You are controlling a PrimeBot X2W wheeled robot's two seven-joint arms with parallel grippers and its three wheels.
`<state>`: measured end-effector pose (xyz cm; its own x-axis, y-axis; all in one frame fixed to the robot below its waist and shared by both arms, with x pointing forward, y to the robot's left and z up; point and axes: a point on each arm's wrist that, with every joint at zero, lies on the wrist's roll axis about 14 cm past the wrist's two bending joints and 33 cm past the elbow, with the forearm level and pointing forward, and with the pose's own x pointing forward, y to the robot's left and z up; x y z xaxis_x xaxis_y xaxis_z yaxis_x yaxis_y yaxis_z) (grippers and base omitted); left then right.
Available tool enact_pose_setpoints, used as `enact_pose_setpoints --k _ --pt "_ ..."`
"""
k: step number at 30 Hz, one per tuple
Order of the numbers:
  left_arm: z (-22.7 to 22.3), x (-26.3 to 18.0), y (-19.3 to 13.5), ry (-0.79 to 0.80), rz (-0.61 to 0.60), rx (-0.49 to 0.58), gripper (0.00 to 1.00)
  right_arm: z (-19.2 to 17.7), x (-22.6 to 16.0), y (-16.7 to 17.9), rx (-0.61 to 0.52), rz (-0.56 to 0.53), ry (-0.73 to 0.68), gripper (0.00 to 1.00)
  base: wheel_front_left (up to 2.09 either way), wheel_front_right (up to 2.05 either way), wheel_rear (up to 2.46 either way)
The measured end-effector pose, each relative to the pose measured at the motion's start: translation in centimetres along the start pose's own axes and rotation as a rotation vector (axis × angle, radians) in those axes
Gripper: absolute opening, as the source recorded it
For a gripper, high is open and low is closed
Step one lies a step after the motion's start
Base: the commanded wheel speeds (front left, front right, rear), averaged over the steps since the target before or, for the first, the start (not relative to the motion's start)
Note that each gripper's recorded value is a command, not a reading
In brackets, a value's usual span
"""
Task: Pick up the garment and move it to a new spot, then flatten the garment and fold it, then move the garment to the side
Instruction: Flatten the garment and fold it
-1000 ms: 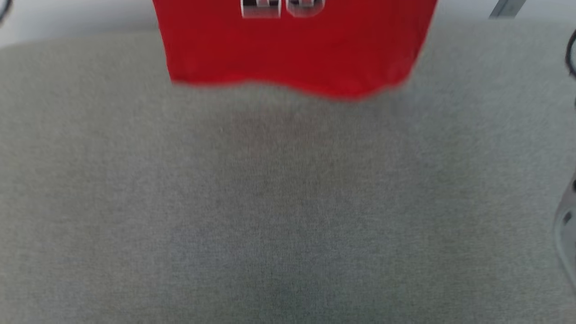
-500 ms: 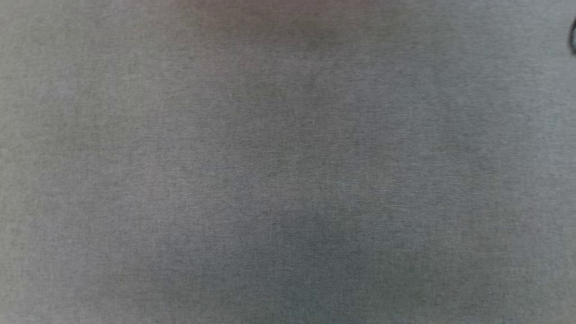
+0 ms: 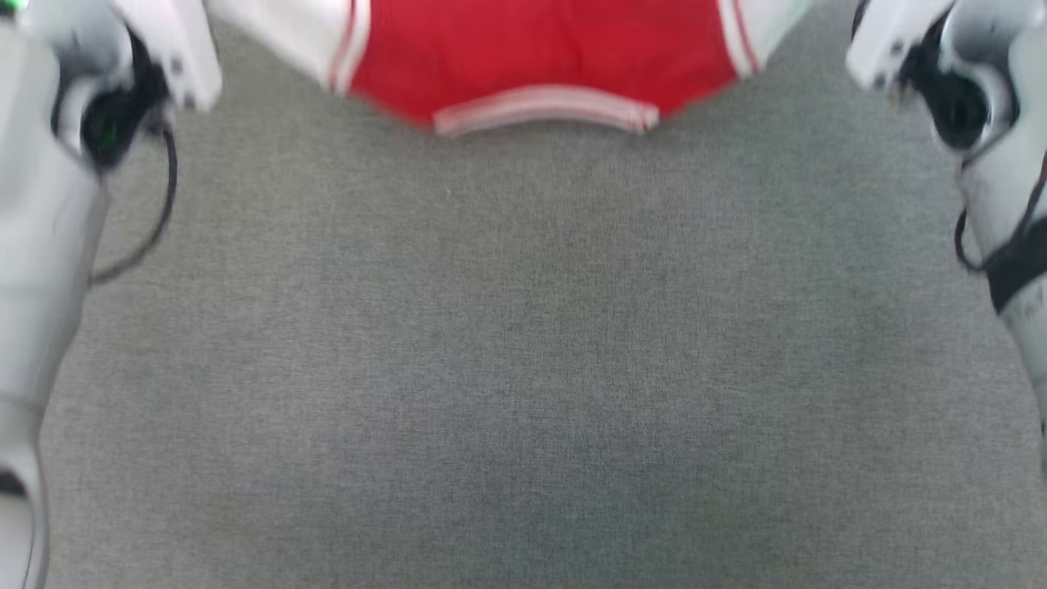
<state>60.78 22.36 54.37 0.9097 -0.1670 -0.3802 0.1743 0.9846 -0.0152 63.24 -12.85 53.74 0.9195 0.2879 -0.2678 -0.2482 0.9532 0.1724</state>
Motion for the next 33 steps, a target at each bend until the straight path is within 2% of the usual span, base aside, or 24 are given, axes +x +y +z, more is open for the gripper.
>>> enact_pose_setpoints --k 2,8,15,22,33 --pt "-2.2 -1.0 0.2 0.081 -0.01 -0.033 0.0 -1.5 -1.0 0.1 0.003 0.017 0.055 0.0 0.0 0.0 0.0" --pt "-7.4 -4.6 -0.4 0.259 -0.066 -0.039 0.0 -6.6 -5.2 -0.1 0.026 0.066 0.25 0.0 0.0 0.0 0.0" --pt "-12.4 -9.3 -2.1 0.407 -0.107 -0.07 0.0 -11.4 -10.9 -0.8 0.021 0.099 0.427 0.0 0.0 0.0 0.0" --pt "-16.0 -14.3 -4.7 0.527 -0.138 -0.11 0.0 -15.5 -16.6 -0.6 0.048 0.143 0.595 0.0 0.0 0.0 0.0" --pt "-22.6 -22.6 -8.1 0.833 -0.159 -0.224 0.0 -20.4 -25.6 1.1 0.07 0.233 0.912 0.0 0.0 0.0 0.0"
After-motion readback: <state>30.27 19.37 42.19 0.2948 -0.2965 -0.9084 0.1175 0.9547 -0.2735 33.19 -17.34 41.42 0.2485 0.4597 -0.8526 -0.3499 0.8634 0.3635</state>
